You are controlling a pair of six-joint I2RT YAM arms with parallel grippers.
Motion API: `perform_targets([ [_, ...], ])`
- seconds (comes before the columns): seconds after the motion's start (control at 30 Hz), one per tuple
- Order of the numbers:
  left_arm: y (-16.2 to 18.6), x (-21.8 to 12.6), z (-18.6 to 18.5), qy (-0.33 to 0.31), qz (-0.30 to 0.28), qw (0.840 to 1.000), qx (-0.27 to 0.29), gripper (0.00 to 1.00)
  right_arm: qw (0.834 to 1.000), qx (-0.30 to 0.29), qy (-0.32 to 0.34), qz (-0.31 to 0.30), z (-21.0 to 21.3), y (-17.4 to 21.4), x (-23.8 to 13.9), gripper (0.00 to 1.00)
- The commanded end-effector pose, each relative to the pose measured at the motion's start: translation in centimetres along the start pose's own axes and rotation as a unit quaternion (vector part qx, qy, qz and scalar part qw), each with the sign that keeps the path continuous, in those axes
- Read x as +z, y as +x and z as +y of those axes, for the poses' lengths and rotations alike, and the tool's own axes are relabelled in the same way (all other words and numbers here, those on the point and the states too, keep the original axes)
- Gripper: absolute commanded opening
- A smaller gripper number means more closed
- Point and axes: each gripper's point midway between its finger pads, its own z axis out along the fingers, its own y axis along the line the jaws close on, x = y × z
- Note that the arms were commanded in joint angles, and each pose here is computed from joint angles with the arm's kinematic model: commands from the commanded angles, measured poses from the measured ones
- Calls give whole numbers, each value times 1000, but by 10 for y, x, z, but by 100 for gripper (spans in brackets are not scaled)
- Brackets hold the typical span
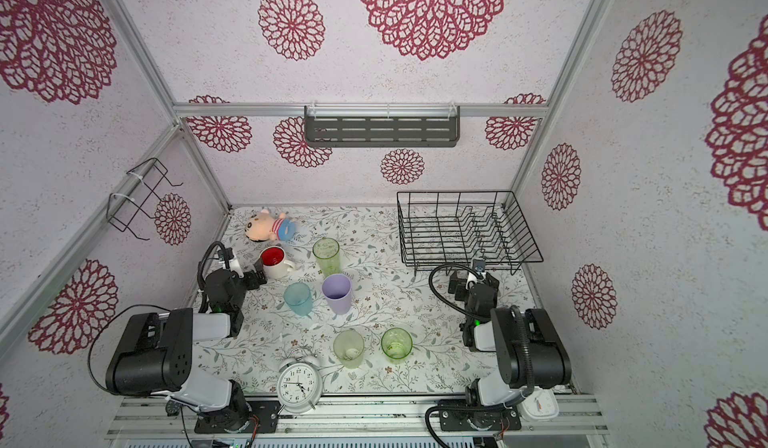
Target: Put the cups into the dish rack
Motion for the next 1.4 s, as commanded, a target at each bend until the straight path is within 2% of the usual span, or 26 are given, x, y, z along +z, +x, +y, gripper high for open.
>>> perform_targets([
  [0.0,-11,1,8,-17,-13,1000,-6,97,999,21,4,-44,-4,-25,-6,99],
  [0.1,-26,-17,19,-54,-49,997,-21,97,998,33,32,-42,-15,-39,-13,99],
  [0.23,-48,-42,30,-85,-44,994,-57,97,995,65,55,-49,-26,-70,-25,99],
  [0.3,-60,-51,32,-93,-21,990,-102,97,988,113,95,-50,-42,-90,-36,99],
  [0.37,-68,-60,41,-123,15,977,-173,97,976,168,134,-47,-57,-109,-49,99],
  [0.4,-72,-64,40,-124,34,971,-199,97,973,185,131,-44,-58,-118,-53,99],
  [0.43,-77,-68,37,-120,47,968,-213,97,977,182,101,-38,-49,-125,-53,99],
  [0.47,-82,-71,30,-104,62,968,-221,97,981,182,44,-39,-32,-136,-52,99],
  [0.53,-94,-76,13,-52,83,969,-227,97,979,196,-20,-41,-11,-150,-50,99],
  [0.57,-103,-79,7,-33,85,967,-236,97,978,202,-43,-35,-2,-154,-48,99],
  [0.63,-104,-88,8,-42,110,954,-274,97,980,193,-57,-9,14,-156,-40,99],
  [0.7,-107,-96,4,-27,136,947,-289,97,983,163,-85,29,41,-156,-31,99],
  [0.73,-108,-97,-1,-9,147,945,-292,97,982,149,-105,55,58,-153,-25,98],
  [0.83,-110,-100,-39,98,195,938,-269,97,969,114,-173,136,116,-142,-13,93],
  [0.9,-101,-102,-50,123,230,931,-254,97,961,95,-191,176,146,-133,-9,93],
  [1.03,-78,-106,-48,96,267,937,-202,97,953,56,-156,254,174,-111,8,91],
  [1.17,-56,-112,-53,85,299,935,-170,97,943,16,-127,307,197,-93,22,86],
  [1.3,-43,-113,-58,82,318,930,-166,97,933,-11,-101,346,210,-78,34,74],
  [1.37,-41,-113,-60,83,322,928,-168,97,929,-25,-87,360,212,-69,43,63],
])
